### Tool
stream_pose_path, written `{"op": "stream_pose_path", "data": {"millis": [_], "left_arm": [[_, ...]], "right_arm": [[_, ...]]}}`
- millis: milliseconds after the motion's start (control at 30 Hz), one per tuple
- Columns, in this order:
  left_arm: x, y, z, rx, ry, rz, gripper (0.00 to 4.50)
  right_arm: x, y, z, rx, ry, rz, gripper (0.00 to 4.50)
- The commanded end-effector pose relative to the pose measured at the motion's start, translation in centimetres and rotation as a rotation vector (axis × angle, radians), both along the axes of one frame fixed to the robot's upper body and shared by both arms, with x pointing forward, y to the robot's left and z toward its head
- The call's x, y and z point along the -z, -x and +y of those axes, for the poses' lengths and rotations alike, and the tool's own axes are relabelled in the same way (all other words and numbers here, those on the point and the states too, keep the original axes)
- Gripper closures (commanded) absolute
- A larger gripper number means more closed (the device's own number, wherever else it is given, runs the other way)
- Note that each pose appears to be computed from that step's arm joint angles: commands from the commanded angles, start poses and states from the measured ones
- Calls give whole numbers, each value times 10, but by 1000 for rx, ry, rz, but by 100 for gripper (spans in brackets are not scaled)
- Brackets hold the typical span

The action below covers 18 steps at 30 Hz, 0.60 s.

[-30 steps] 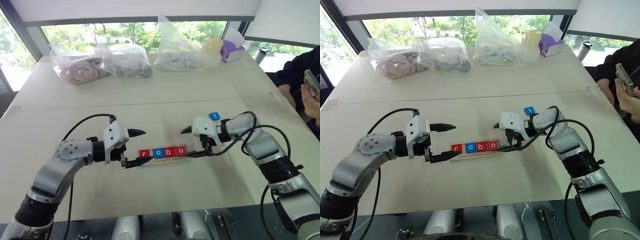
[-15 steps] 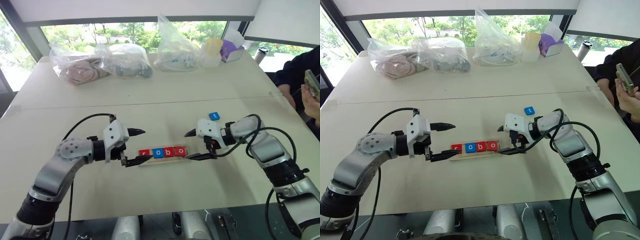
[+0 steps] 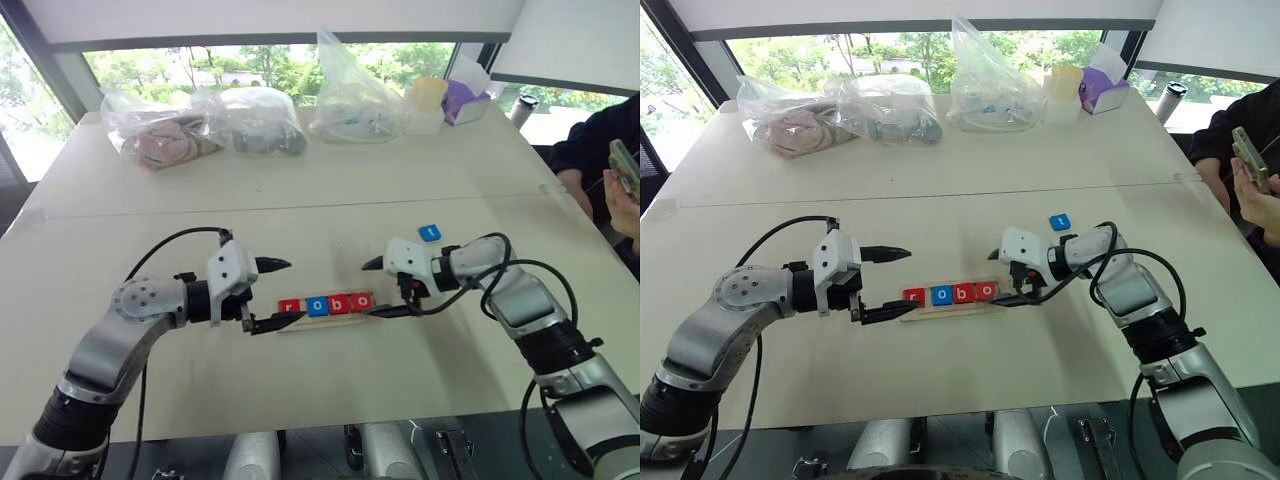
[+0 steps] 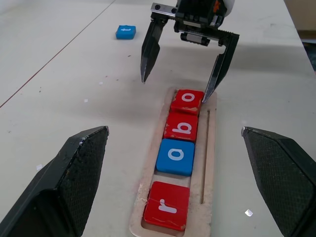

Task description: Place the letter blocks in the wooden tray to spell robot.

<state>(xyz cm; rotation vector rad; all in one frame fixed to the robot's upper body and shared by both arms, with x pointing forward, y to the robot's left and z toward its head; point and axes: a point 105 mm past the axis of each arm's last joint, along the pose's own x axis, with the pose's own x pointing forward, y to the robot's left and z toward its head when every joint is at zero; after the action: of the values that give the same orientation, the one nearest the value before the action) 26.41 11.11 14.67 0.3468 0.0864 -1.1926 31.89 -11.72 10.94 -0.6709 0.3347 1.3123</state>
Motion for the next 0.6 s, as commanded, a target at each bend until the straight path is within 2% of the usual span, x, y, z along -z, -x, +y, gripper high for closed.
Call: {"op": "stream_pose_path", "data": {"millis": [33, 400, 600], "left_arm": [[-8, 6, -5, 32, 14, -23, 0], [-9, 6, -5, 36, 19, -11, 0], [-9, 6, -5, 38, 19, -9, 0]], "right_arm": [[-17, -2, 5, -23, -23, -71, 8], [-26, 0, -5, -3, -15, -84, 8], [-28, -7, -17, 43, -3, -105, 8]]}}
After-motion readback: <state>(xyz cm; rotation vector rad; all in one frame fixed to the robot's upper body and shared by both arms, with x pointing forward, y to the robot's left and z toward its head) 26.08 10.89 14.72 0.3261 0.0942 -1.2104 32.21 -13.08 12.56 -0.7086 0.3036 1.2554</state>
